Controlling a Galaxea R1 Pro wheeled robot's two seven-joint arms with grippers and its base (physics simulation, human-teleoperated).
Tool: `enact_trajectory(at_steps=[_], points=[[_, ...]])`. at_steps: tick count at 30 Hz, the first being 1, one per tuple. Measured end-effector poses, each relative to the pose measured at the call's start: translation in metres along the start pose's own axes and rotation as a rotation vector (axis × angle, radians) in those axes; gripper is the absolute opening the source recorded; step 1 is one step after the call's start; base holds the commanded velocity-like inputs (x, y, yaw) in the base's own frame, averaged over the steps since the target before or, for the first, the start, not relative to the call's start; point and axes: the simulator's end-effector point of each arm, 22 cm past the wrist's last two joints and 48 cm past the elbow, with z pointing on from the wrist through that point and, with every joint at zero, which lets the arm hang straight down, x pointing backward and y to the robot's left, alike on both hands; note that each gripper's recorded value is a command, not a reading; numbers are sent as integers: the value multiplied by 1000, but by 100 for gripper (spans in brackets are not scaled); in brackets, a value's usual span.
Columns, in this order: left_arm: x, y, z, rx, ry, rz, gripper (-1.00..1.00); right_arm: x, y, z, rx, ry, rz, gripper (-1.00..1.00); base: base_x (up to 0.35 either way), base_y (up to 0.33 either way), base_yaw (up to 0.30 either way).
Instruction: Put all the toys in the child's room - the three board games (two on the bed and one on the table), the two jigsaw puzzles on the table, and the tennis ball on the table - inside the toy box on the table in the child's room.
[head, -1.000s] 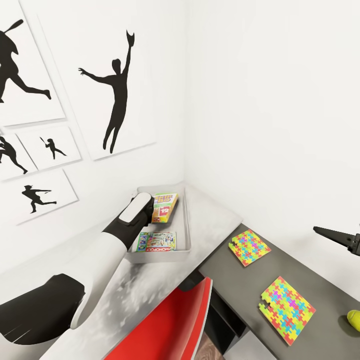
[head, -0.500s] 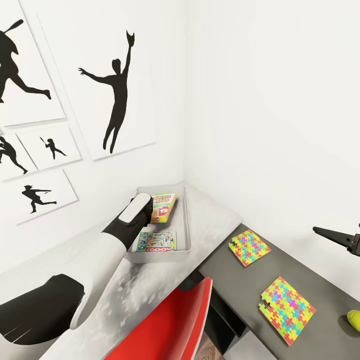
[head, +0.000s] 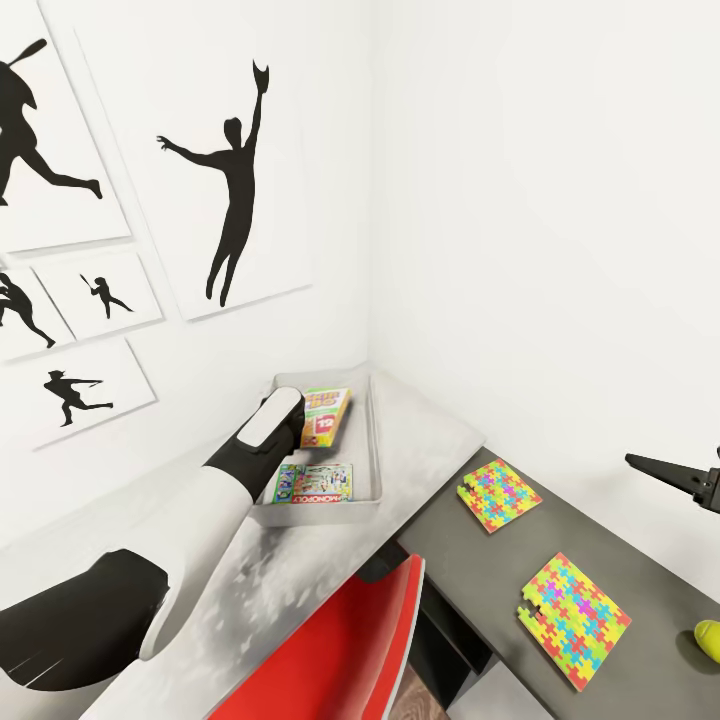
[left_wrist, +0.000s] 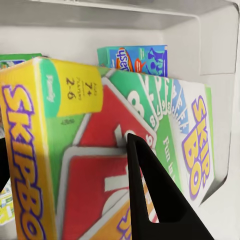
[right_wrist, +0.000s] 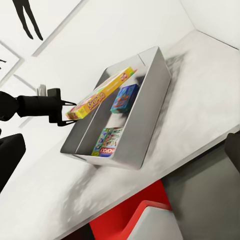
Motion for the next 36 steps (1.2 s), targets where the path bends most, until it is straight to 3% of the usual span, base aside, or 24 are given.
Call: enact_trajectory(at_steps=[36], points=[[-1,13,12,-32,-9,-6,-100,9,-6,7,2,25,15,100,0,0,0]])
